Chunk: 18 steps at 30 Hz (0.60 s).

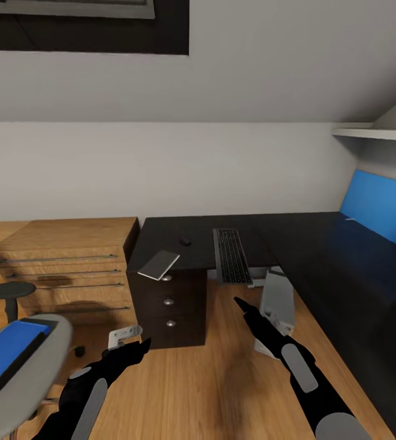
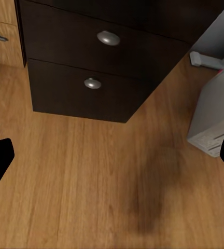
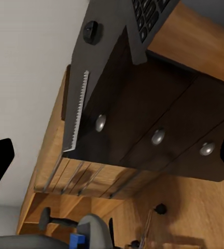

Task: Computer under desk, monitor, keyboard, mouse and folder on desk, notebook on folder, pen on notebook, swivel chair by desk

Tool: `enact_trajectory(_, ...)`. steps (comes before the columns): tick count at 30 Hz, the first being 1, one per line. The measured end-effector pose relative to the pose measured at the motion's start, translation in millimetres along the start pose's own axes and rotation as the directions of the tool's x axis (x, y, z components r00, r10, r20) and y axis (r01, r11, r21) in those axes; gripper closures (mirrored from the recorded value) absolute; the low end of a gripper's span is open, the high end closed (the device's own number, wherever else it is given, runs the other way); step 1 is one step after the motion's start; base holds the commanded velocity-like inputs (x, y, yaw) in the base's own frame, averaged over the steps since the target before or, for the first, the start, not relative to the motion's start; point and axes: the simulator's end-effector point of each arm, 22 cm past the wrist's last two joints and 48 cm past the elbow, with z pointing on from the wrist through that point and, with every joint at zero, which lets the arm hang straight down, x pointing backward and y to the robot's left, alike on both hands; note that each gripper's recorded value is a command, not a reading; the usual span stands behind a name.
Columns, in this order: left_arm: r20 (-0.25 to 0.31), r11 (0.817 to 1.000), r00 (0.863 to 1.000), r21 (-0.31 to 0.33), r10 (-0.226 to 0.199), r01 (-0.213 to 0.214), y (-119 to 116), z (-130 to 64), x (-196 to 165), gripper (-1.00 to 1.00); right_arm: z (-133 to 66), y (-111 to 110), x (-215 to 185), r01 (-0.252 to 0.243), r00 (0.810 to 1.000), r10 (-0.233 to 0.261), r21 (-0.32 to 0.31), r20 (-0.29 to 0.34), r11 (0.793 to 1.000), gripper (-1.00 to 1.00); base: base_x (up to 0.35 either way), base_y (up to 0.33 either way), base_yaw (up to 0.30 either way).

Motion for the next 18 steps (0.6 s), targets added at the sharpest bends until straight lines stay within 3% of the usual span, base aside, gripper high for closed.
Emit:
enact_trajectory(12, 0.000, 1.000, 1.000, -0.001, 0.001, -0.001, 6, 12.2, 16, -1.00, 5.0, -15, 6, -0.030, 0.999, 0.030, -0.013, 0.020, 0.999, -1.00, 0.000, 0.000, 0.000)
enact_trajectory(15, 0.000, 1.000, 1.000, -0.001, 0.001, -0.001, 8, 15.2, 20, -1.00, 5.0, -20, 3, -0.058, 0.998, 0.058, -0.020, 0.036, 0.998, -1.00, 0.000, 0.000, 0.000)
enact_trajectory(16, 0.000, 1.000, 1.000, -0.001, 0.001, -0.001, 8, 16.2, 22, -1.00, 3.6, -22, -3, -0.099, 0.993, 0.101, -0.030, 0.059, 0.995, -1.00, 0.000, 0.000, 0.000)
enact_trajectory(17, 0.000, 1.000, 1.000, 0.000, 0.000, 0.000, 9, 17.2, 23, -1.00, -0.5, -31, -14, -0.196, 0.975, 0.199, -0.044, 0.099, 0.980, -1.00, 0.000, 0.000, 0.000)
enact_trajectory(18, 0.000, 1.000, 1.000, 0.000, 0.000, 0.000, 9, 18.2, 24, -1.00, -1.1, -35, -15, -0.219, 0.969, 0.222, -0.046, 0.107, 0.975, -1.00, 0.000, 0.000, 0.000)
